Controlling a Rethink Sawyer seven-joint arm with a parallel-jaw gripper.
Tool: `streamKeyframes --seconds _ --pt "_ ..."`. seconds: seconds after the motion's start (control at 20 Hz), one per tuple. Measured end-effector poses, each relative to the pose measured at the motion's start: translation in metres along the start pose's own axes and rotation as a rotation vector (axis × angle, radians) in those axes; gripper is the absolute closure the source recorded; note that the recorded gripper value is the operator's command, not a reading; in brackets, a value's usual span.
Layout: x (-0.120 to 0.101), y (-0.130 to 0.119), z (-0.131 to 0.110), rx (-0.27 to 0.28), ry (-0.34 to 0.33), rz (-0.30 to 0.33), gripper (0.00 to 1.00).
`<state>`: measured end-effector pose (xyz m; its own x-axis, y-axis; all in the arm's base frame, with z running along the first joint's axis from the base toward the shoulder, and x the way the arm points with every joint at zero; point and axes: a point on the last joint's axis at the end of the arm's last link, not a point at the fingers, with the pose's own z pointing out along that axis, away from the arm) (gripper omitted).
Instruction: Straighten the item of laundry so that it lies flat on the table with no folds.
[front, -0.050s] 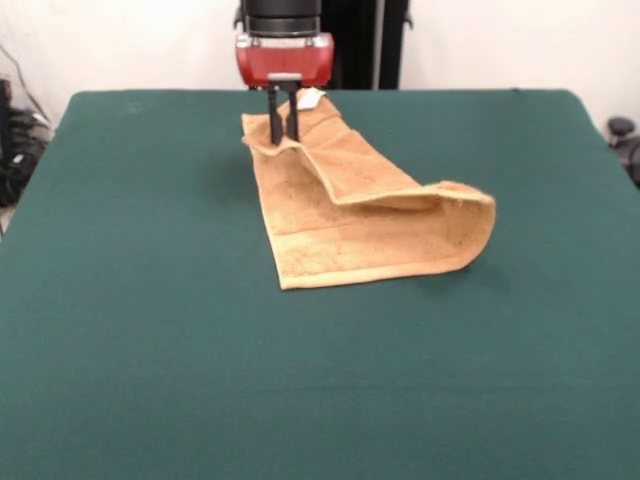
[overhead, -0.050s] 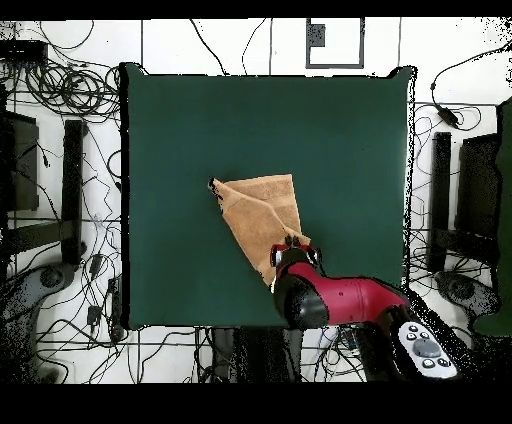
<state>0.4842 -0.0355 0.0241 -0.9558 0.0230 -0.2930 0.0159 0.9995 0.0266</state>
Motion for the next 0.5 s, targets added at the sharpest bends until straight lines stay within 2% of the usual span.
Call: streamKeyframes --seconds 0.15,0.5 --pt "0.000 0.013 0.001 -0.004 0.007 -0.008 1.00" --pt "-0.001 0.072 0.001 -0.029 0.021 -0.038 1.00"
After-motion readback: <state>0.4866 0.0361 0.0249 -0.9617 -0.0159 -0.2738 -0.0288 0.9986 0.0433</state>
